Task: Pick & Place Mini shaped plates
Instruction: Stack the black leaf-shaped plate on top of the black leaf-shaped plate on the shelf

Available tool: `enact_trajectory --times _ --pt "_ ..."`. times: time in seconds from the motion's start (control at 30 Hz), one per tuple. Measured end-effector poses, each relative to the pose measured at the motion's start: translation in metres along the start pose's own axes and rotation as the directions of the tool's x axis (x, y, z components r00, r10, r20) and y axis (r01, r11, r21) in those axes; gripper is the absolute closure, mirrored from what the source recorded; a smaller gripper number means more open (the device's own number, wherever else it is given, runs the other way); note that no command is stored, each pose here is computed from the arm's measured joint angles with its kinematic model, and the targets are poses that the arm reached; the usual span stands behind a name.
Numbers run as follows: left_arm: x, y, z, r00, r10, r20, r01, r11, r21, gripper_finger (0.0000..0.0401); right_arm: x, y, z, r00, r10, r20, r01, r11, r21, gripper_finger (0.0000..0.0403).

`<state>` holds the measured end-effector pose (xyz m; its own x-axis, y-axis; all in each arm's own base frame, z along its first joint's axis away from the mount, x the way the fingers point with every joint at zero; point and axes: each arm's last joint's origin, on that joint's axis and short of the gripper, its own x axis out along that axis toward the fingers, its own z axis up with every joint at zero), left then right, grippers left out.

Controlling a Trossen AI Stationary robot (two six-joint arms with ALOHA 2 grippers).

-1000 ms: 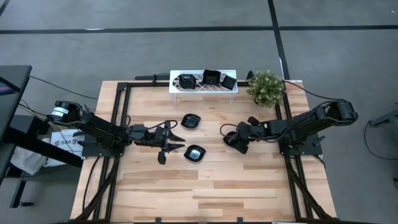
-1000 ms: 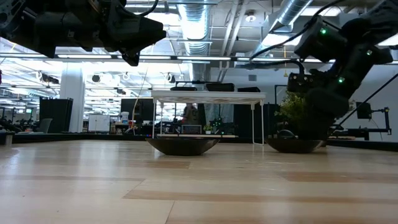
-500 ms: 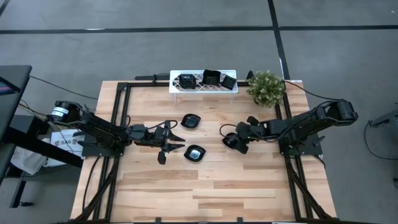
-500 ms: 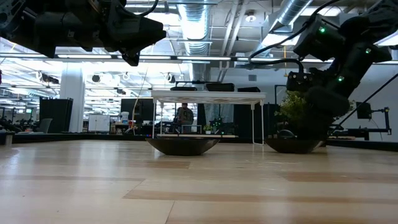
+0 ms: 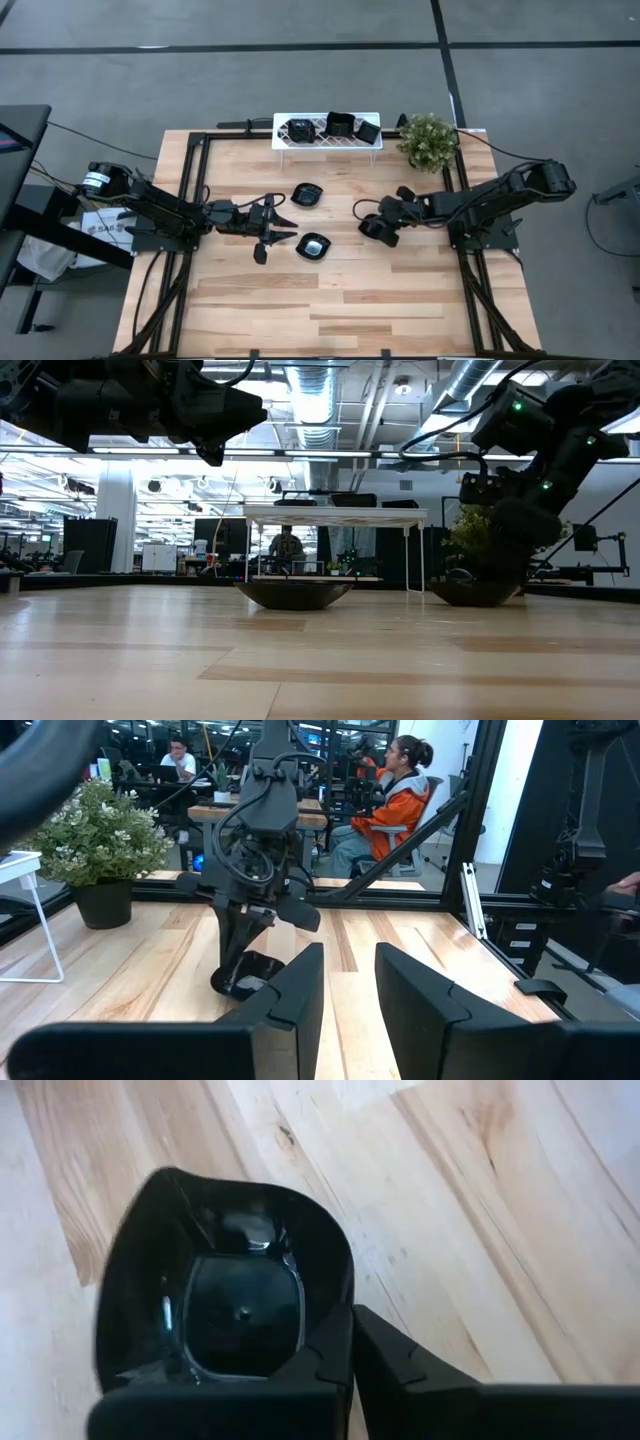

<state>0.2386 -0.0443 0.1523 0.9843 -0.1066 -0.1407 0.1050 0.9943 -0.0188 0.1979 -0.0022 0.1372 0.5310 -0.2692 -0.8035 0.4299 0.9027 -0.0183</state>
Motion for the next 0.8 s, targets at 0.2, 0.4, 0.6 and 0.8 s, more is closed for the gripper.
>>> enact_trajectory --times 0.2,0.4,0.6,0.8 --pt "0.000 0.000 0.000 1.000 0.000 0.000 0.000 1.000 0.000 0.0306 -0.005 0.004 0.014 0.999 0.010 0.041 -0.009 1.000 -0.020 0.0401" --pt "0.000 0.000 0.000 1.000 0.000 0.000 0.000 1.000 -0.001 0.0306 -0.010 0.006 0.028 0.993 -0.043 0.112 0.046 0.999 -0.019 0.0402" --pt "0.000 0.000 0.000 1.000 -0.001 0.000 0.001 1.000 -0.003 0.0306 -0.011 0.007 0.035 0.983 -0.060 0.173 0.063 0.998 -0.012 0.0402" --pt "0.000 0.000 0.000 1.000 -0.001 -0.001 0.001 1.000 -0.003 0.0306 -0.013 0.008 0.043 0.963 -0.070 0.260 0.068 0.998 0.018 0.0402"
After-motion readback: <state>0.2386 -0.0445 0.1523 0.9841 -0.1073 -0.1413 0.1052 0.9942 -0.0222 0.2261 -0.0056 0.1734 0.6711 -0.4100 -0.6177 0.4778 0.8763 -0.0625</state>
